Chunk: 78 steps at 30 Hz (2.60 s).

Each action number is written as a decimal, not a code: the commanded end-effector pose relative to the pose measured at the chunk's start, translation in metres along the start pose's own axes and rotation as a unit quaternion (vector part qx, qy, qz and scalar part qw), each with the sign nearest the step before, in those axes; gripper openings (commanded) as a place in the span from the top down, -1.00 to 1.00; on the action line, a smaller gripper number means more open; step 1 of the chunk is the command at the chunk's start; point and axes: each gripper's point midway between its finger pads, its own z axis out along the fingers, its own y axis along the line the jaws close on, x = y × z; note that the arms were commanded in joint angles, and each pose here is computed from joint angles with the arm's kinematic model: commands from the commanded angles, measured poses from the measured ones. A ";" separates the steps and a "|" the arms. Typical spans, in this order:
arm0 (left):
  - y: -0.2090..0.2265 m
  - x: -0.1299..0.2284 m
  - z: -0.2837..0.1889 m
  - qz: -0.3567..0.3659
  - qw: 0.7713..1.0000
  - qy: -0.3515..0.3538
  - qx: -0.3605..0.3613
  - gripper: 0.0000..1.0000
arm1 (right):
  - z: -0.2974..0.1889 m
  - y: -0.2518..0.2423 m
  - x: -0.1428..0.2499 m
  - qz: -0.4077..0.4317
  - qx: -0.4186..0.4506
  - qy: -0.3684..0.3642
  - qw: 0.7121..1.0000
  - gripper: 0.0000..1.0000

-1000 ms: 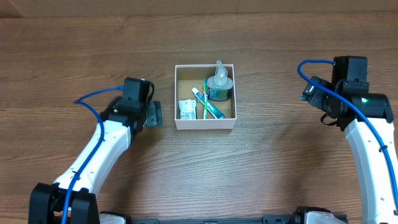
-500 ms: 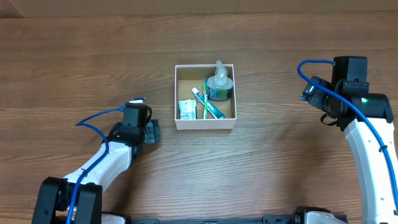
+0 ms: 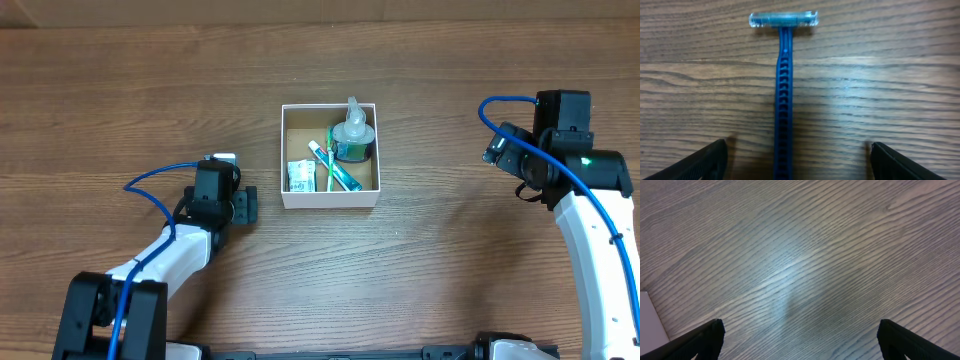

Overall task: Pack container
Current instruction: 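Grasp the blue razor handle with the left gripper and lift, then carry the razor into the box, release it, and withdraw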

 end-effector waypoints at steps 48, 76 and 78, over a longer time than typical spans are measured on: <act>-0.165 -0.111 -0.123 -0.179 0.946 -0.122 0.242 0.74 | -0.005 -0.001 -0.005 0.004 -0.001 -0.011 1.000 -1.00; 0.021 -0.172 -0.142 -0.153 0.945 -0.283 -0.059 -1.00 | -0.005 -0.001 -0.005 0.004 -0.001 -0.011 1.000 -0.99; 0.027 -0.172 -0.142 -0.151 0.945 -0.282 -0.066 -1.00 | -0.005 -0.001 -0.005 0.004 -0.001 -0.011 1.000 -1.00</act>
